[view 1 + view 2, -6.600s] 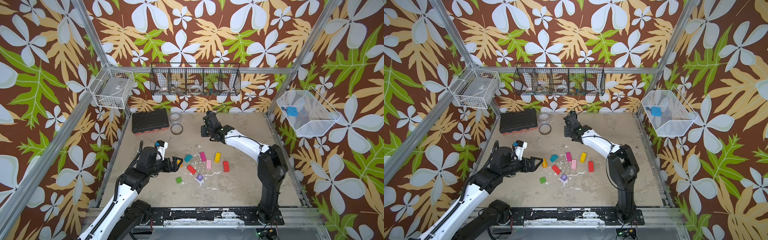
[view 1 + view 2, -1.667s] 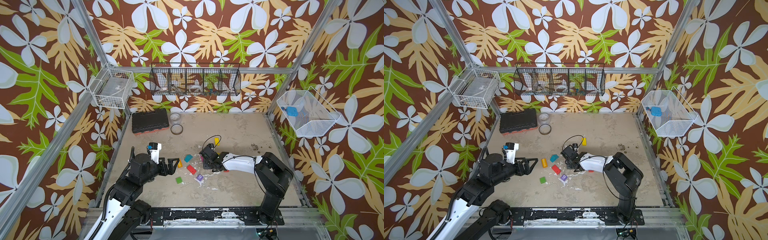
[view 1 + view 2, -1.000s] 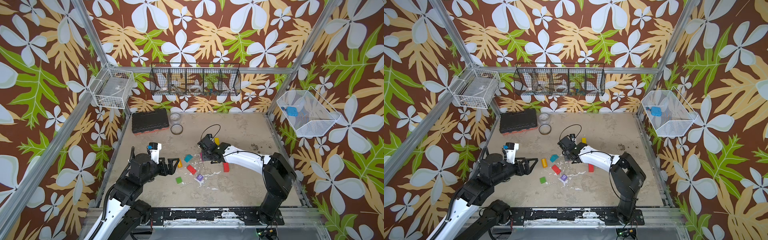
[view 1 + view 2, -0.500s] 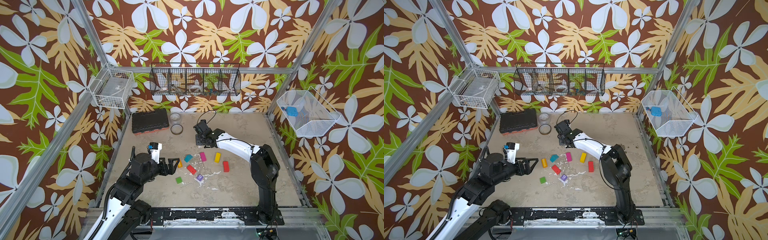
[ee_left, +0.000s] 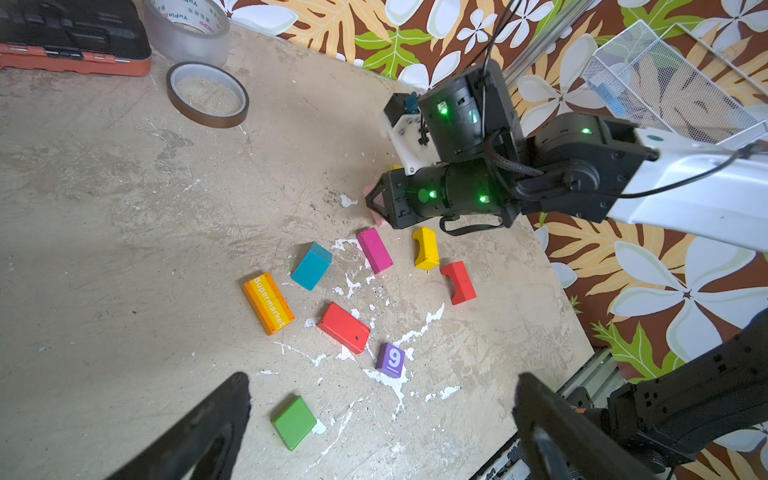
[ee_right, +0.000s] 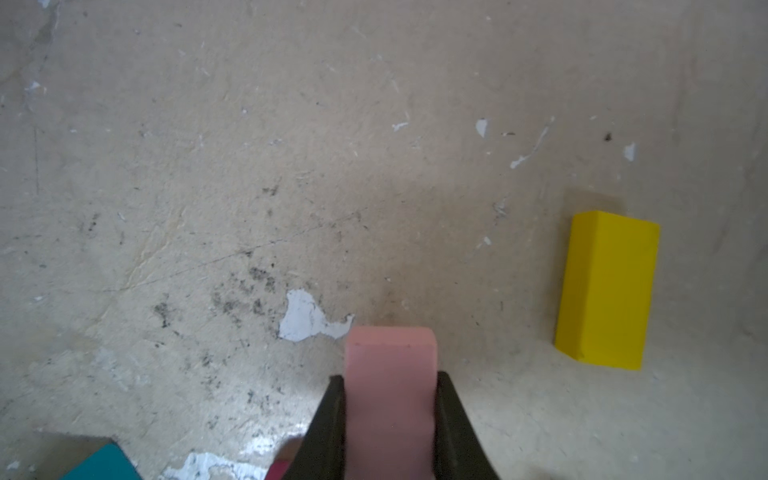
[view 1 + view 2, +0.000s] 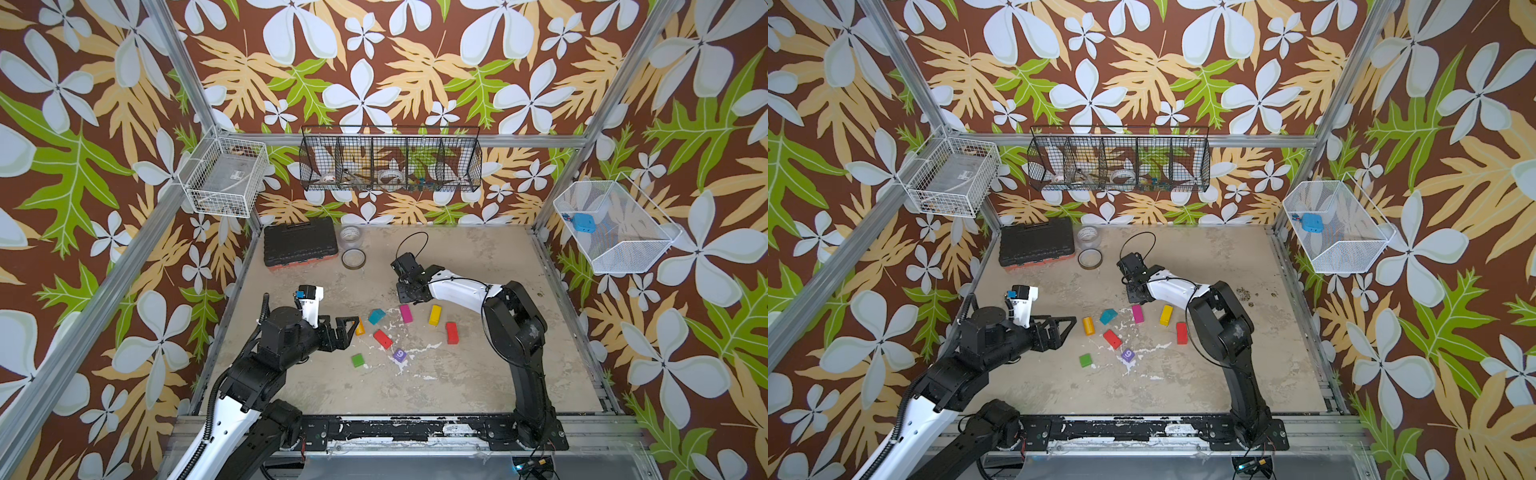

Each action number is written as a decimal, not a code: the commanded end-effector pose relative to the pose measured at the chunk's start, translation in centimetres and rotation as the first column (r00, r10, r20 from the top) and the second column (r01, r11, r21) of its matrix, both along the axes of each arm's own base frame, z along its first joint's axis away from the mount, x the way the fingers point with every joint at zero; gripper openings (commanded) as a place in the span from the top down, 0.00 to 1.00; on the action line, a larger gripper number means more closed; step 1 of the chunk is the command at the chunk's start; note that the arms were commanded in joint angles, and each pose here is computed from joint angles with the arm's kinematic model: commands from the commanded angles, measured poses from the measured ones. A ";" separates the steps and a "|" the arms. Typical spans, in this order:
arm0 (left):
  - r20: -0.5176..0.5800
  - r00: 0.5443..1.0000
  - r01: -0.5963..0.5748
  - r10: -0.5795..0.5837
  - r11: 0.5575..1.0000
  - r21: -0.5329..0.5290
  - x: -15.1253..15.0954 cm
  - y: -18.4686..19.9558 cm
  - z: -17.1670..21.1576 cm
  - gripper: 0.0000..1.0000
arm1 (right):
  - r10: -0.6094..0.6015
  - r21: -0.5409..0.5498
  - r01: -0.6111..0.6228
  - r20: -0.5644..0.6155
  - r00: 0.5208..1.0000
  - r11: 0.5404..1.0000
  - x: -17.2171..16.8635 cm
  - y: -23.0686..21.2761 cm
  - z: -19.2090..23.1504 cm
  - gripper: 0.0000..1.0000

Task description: Build the wood block tower

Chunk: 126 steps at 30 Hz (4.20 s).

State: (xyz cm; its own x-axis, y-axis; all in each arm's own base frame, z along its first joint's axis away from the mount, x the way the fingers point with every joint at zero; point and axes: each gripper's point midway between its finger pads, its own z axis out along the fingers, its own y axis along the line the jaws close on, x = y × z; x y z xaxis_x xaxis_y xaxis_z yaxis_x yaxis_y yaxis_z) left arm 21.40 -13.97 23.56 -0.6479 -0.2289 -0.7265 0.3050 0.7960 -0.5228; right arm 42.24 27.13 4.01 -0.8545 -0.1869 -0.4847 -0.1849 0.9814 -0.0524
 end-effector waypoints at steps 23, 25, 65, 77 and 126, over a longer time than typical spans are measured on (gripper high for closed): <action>0.001 0.993 0.122 -0.122 0.992 -0.031 -0.4 -2.0 -0.2 0.00 | 0.004 0.017 -0.003 -0.059 0.998 1.000 3.1 -1.2 -3.5 0.89; -0.001 0.993 0.116 -0.116 0.993 -0.029 -0.3 -2.0 -0.3 0.00 | 0.004 0.012 -0.003 -0.059 0.998 1.000 3.3 -1.4 -3.7 0.89; -0.011 0.997 0.070 -0.070 0.997 -0.012 0.1 -1.3 -0.5 0.00 | -0.109 -0.097 0.100 -0.092 0.990 0.990 2.0 -5.4 -3.8 0.80; -0.010 0.998 0.069 -0.069 0.998 -0.014 0.0 -1.3 -0.5 0.00 | -0.110 -0.105 0.101 -0.080 0.991 0.989 1.7 -5.9 -3.2 0.65; -0.012 0.997 0.071 -0.071 0.997 -0.014 0.0 -1.3 -0.5 0.00 | -0.125 0.033 0.129 -0.098 0.987 0.991 1.7 -9.2 -3.0 0.02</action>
State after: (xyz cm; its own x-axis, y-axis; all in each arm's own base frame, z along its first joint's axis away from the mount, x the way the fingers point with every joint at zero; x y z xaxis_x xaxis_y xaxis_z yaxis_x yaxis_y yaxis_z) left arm 21.33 -15.26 22.63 -0.6796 -0.1842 -0.7101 0.3502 0.7690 -0.5347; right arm 45.53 18.20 2.18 -0.8811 -0.0435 -0.4709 -0.0530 0.9986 0.0068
